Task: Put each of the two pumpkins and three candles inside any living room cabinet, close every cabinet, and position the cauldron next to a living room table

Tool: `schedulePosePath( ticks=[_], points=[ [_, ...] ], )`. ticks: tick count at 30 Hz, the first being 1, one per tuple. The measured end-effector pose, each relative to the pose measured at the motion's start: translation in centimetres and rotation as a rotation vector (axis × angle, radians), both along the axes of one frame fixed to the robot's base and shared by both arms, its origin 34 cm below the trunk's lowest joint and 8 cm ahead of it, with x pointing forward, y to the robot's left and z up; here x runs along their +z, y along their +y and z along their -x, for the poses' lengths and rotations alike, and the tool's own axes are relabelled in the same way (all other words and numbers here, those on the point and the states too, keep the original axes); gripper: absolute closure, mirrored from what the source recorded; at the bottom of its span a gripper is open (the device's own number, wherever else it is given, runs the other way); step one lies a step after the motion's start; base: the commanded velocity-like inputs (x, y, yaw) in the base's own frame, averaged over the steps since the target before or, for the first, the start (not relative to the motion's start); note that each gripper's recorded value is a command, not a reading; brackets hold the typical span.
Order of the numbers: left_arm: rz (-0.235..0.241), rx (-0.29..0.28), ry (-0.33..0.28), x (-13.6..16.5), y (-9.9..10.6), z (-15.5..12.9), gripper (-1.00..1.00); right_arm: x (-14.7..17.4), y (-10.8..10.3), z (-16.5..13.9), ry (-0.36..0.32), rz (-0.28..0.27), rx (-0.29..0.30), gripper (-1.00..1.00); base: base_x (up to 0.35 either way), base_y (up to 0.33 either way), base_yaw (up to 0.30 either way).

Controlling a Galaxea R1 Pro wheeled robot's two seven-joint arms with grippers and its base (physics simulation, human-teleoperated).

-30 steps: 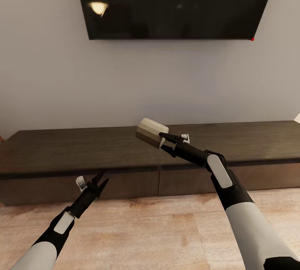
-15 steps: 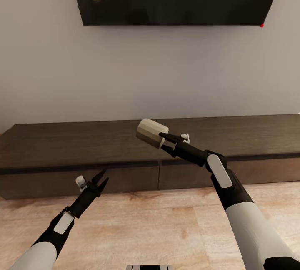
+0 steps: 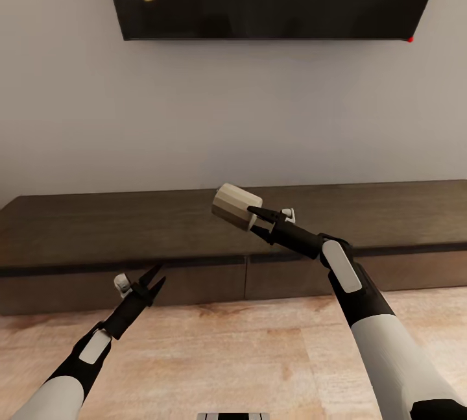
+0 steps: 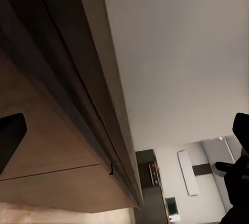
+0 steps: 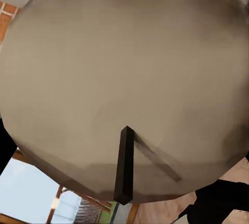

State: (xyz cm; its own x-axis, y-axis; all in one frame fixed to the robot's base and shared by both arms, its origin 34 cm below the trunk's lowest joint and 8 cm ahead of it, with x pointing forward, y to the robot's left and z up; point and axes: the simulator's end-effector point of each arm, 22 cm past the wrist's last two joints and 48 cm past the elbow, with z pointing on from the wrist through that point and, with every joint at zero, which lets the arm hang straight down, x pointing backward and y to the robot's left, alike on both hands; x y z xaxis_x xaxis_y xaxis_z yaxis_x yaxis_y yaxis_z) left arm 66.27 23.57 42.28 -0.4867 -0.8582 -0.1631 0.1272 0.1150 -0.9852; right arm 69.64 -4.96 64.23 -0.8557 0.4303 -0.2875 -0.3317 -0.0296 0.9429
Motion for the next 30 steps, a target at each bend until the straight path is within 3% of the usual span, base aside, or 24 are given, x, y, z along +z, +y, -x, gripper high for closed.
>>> schedulePosePath(
  ticks=[23,30],
  points=[
    [-0.003,0.001,0.003,-0.1,0.0,0.0,-1.00,0.0,0.0,0.0,0.001,-0.001,0.000,1.00,0.014,-0.004,0.000],
    [0.000,-0.001,0.023,-1.5,0.0,0.2,-1.00,-1.7,0.0,-0.4,0.025,0.002,-0.001,1.00,0.000,0.000,0.000]
  ],
)
